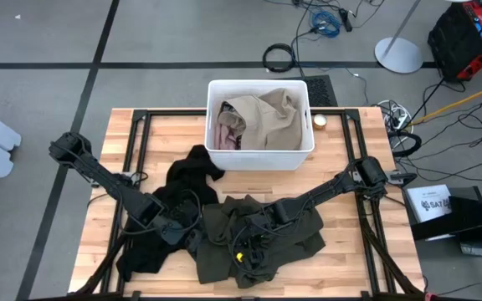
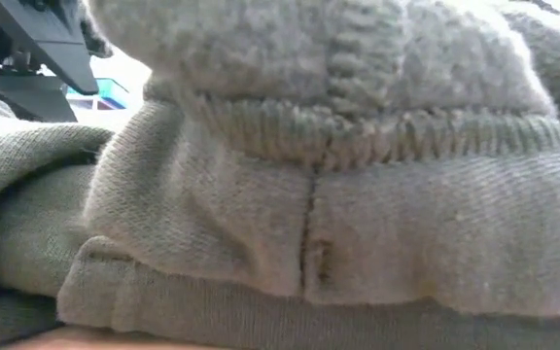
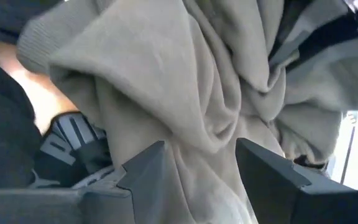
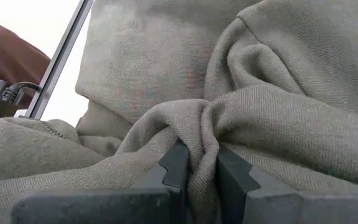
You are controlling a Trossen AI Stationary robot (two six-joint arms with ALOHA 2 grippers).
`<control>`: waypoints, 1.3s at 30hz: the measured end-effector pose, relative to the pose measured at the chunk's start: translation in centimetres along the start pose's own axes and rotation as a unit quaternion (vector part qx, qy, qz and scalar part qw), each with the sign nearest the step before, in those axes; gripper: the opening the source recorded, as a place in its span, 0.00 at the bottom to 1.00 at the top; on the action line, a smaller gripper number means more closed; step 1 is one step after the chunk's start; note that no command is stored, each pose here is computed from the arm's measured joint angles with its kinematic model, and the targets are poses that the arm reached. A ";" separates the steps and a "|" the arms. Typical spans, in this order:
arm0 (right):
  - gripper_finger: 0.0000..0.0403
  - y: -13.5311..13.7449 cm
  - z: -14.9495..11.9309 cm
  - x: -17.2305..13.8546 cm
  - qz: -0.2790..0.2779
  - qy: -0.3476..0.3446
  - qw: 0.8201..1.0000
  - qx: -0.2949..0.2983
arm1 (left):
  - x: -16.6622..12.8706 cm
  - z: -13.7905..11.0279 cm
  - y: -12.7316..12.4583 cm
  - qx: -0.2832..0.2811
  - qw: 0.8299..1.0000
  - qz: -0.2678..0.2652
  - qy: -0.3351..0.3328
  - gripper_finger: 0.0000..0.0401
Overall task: Sort clothes
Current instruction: Put the gray hoodie into the white bin
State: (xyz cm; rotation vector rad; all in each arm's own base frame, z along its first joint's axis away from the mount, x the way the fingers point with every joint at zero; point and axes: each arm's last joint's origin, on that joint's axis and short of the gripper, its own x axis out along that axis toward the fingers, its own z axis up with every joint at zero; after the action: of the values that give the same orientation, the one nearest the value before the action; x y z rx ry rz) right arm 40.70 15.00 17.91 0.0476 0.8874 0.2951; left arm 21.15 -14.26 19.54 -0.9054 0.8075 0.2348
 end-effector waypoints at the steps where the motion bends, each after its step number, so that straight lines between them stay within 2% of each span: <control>1: 0.11 0.0 0.0 0.0 0.000 0.000 1.000 -0.001 | 0.0 0.0 0.0 0.000 1.000 0.001 -0.002 0.52; 4: 0.11 0.0 0.0 0.0 0.000 0.000 1.000 -0.006 | 0.1 0.2 0.1 -0.003 1.000 0.003 -0.007 0.58; 11: 0.11 0.0 0.0 0.0 0.000 0.000 1.000 -0.009 | 0.0 0.5 0.1 -0.004 0.999 0.012 -0.047 0.79; 14: 0.11 0.0 0.0 0.0 0.000 0.001 1.000 -0.009 | 0.1 0.6 0.2 -0.049 0.998 0.012 -0.044 0.86; 16: 0.11 0.0 0.0 0.0 0.000 0.001 1.000 -0.009 | 0.2 0.7 0.3 -0.063 0.998 0.010 -0.015 0.89; 22: 0.11 0.0 0.0 0.0 0.000 0.001 1.000 -0.009 | 0.9 0.3 1.2 -0.077 0.995 0.058 0.022 0.91; 26: 0.11 0.0 0.0 0.0 0.000 0.001 1.000 -0.009 | 2.9 -0.2 1.1 -0.078 0.995 0.053 0.033 0.91; 34: 0.11 0.0 0.0 0.0 0.000 0.001 1.000 -0.009 | 6.4 0.2 0.2 -0.063 0.998 -0.024 0.017 0.91; 39: 0.11 0.0 0.0 0.0 0.000 0.001 1.000 -0.009 | 7.1 0.8 -0.7 -0.046 0.995 -0.085 -0.005 0.91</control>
State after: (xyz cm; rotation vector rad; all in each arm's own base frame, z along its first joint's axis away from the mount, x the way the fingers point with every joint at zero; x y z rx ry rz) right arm 40.68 15.00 17.89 0.0298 0.8875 0.3039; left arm 26.84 -15.05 15.22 -1.0526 0.7098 0.1272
